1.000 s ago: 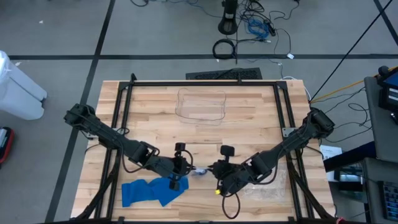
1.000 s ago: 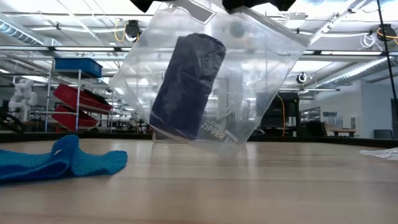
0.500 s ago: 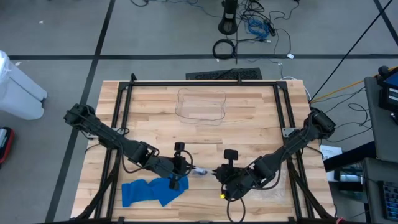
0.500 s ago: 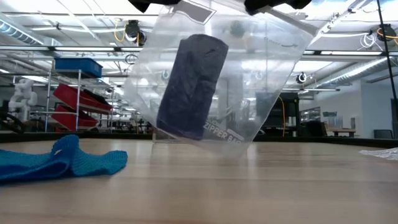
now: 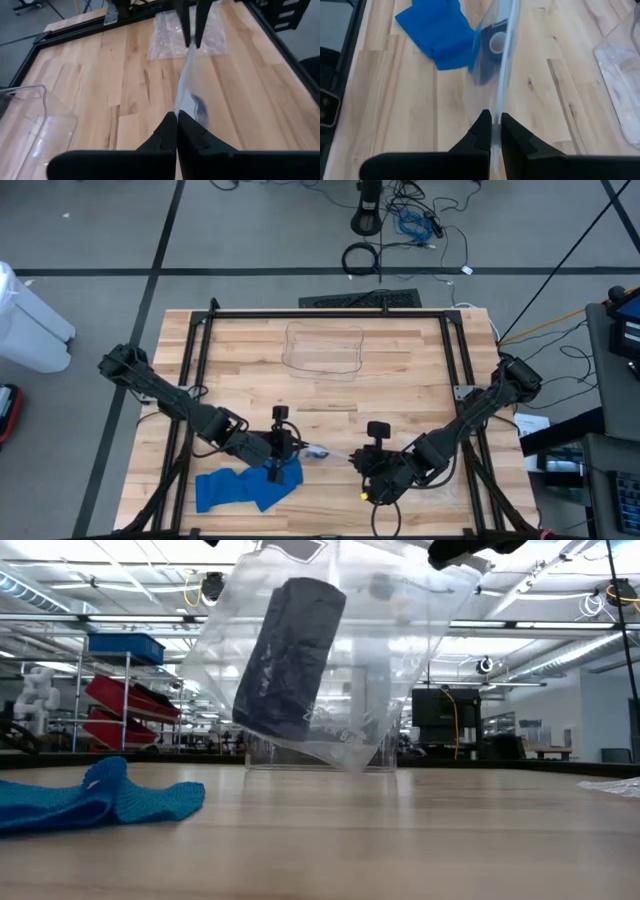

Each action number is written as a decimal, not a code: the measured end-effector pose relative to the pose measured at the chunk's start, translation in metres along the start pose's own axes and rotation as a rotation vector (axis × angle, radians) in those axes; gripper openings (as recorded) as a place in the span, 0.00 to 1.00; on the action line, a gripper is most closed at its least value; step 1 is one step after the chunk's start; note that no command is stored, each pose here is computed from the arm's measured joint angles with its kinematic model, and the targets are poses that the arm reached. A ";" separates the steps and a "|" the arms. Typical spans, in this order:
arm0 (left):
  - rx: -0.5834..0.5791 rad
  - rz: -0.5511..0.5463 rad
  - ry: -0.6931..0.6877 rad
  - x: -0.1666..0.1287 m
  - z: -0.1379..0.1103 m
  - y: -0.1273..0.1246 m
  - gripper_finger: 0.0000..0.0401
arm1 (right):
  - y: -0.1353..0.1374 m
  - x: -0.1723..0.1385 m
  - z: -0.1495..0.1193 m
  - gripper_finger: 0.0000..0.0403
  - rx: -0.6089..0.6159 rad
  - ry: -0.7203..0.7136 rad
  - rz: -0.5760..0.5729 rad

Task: Roll bandage
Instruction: Close the transparent zip bag, then put the transparent zip bag with the rolled purple bandage into the transparent bin

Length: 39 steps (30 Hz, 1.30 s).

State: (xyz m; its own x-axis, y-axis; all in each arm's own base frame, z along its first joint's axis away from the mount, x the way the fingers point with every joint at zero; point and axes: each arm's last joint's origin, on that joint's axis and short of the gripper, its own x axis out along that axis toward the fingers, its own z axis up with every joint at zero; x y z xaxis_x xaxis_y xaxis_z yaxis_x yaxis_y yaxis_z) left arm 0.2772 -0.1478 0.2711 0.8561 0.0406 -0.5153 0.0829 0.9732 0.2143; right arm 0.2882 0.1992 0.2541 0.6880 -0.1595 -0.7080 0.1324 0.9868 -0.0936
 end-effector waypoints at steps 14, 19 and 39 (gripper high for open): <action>0.007 0.007 -0.003 -0.002 0.000 -0.002 0.00 | 0.004 -0.008 -0.003 0.06 0.025 0.008 0.027; 0.009 0.012 0.002 -0.002 -0.001 -0.002 0.00 | 0.006 -0.008 -0.006 0.08 0.026 0.053 0.069; -0.025 0.010 -0.012 -0.002 0.001 -0.002 0.00 | 0.003 -0.007 0.027 0.10 -0.089 -0.298 -0.116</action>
State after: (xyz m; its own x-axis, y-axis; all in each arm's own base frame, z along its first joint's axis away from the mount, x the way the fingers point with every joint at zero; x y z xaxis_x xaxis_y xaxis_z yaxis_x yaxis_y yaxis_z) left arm 0.2757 -0.1502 0.2724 0.8629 0.0478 -0.5031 0.0614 0.9782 0.1984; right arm 0.3025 0.2028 0.2776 0.8525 -0.2592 -0.4539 0.1680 0.9582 -0.2315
